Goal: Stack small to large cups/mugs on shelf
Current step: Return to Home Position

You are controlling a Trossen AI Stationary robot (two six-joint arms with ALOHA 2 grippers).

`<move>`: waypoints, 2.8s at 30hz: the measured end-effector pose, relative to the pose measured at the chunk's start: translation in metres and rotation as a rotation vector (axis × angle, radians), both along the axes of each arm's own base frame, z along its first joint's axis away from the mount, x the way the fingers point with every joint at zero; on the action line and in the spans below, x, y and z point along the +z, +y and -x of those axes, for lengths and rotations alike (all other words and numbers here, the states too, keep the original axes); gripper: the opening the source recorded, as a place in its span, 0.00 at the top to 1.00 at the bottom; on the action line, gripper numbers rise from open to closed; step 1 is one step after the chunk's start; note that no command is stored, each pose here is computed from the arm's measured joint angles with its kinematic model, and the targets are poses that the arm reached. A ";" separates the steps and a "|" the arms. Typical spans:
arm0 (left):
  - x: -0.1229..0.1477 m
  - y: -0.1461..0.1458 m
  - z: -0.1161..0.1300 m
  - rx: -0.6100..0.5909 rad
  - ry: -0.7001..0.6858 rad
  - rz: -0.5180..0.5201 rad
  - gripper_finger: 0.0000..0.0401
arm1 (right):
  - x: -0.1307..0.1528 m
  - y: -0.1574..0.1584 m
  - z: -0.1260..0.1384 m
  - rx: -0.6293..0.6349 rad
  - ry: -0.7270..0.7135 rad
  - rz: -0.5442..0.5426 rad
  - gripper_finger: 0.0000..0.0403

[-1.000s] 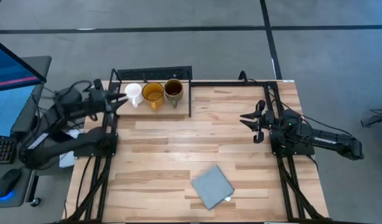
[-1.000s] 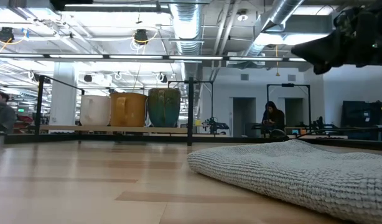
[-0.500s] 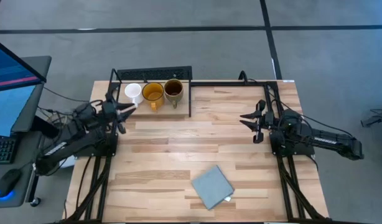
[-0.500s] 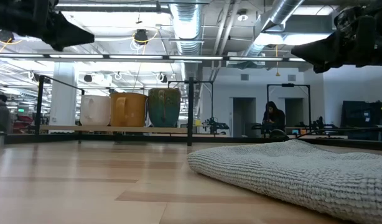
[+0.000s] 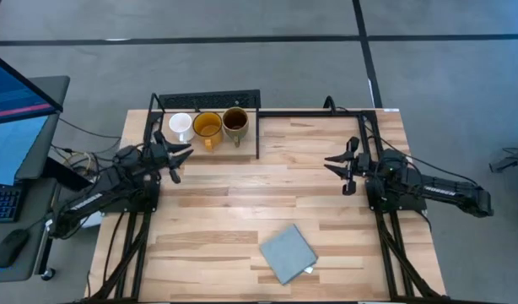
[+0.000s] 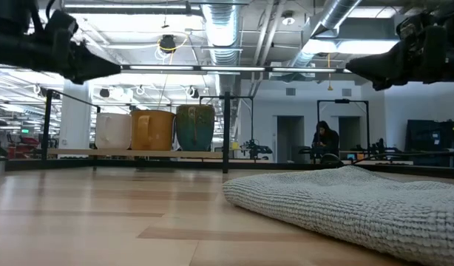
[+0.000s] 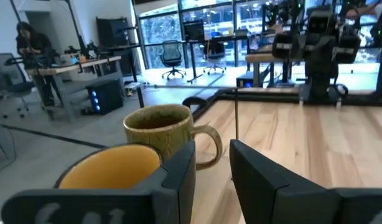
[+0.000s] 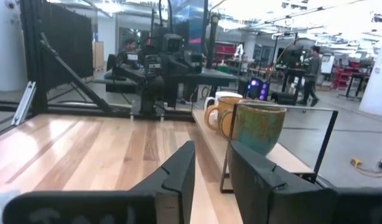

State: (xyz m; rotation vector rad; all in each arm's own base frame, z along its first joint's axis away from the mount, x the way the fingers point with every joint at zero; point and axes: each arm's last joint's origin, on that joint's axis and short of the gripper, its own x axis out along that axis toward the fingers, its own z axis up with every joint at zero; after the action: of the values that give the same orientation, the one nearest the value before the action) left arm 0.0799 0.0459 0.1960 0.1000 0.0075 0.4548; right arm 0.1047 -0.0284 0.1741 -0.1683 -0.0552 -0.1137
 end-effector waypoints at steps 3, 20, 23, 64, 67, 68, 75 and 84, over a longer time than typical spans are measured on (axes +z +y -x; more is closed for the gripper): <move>-0.009 0.001 -0.003 -0.008 0.003 -0.003 0.77 | 0.001 0.000 0.000 -0.001 -0.012 0.018 0.71; -0.026 0.003 -0.006 0.026 0.026 0.028 0.77 | 0.003 0.000 0.000 -0.004 -0.028 0.054 0.71; -0.026 0.003 -0.006 0.025 0.028 0.028 0.77 | 0.002 0.000 0.000 -0.004 -0.017 0.050 0.71; -0.028 0.003 -0.006 0.020 0.034 0.037 0.77 | -0.014 -0.002 0.006 -0.113 0.130 -0.037 0.71; -0.028 0.003 -0.006 0.020 0.034 0.038 0.77 | -0.014 -0.002 0.006 -0.113 0.130 -0.037 0.71; -0.028 0.003 -0.006 0.020 0.034 0.039 0.77 | -0.014 -0.002 0.006 -0.113 0.130 -0.037 0.71; -0.028 0.003 -0.006 0.020 0.023 0.061 0.77 | -0.015 -0.002 0.006 -0.113 0.131 -0.037 0.71; -0.028 0.003 -0.006 0.021 -0.001 0.108 0.77 | -0.015 -0.002 0.006 -0.113 0.131 -0.037 0.71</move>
State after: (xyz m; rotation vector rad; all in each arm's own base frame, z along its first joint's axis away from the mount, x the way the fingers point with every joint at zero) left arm 0.0858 0.0491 0.1683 -0.0066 0.0322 0.4743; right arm 0.0991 -0.0299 0.1595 -0.1414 0.0869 -0.2156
